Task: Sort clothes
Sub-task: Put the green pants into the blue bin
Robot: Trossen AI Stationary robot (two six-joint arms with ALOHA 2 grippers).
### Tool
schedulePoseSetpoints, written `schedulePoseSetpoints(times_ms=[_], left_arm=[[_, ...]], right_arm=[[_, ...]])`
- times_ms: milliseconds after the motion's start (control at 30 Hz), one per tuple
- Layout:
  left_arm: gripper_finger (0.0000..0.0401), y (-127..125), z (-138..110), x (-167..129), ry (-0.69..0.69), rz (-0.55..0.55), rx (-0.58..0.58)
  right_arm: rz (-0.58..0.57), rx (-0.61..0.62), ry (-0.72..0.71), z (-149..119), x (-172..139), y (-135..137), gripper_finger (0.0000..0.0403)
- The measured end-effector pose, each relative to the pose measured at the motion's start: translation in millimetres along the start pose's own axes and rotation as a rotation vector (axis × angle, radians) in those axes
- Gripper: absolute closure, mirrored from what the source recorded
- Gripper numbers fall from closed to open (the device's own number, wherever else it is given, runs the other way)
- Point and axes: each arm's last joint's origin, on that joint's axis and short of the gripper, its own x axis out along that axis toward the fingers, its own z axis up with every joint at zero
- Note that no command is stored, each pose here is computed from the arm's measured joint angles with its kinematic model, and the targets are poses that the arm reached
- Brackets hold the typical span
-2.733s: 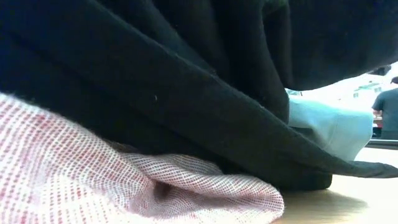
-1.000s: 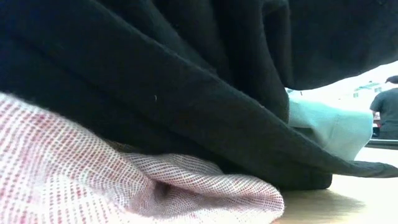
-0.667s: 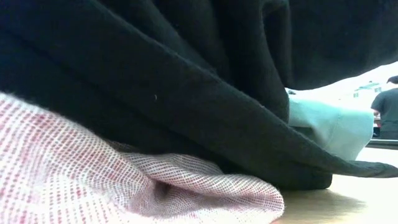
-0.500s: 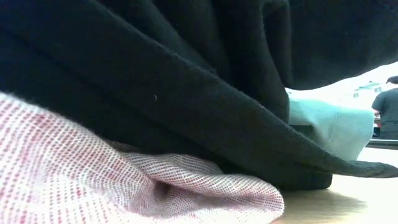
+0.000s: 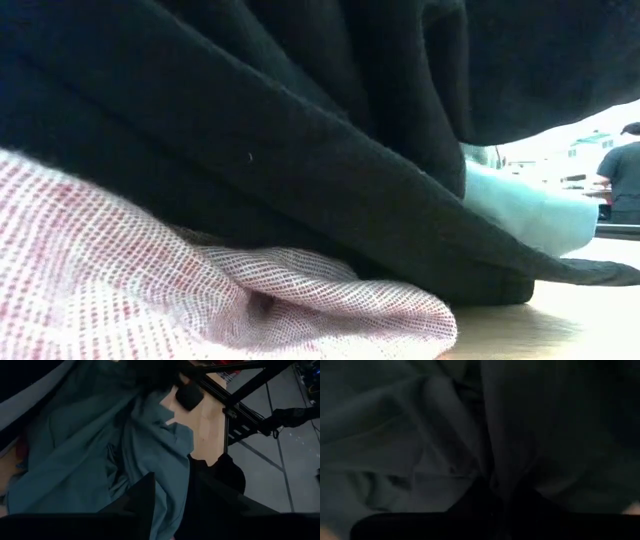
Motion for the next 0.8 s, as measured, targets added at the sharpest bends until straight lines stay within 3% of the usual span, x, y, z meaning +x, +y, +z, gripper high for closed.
schedulePoseSetpoints(times_ms=[333,567,800], left_arm=[[0.0254,0.6,0.6,0.0,-0.018,0.023,0.000],[0.0254,0.6,0.7,0.0,-0.019,0.022,0.000],[0.0254,0.6,0.8,0.1,-0.022,0.026,-0.004]], right_arm=[[0.050,0.251,-0.336,-31.8,-121.3,-27.9,0.0370],[0.016,0.271,-0.615,-29.3,-203.4,-43.1,0.0370],[-0.017,0.267,-0.896,-14.2,-266.0,-57.6,0.0370]])
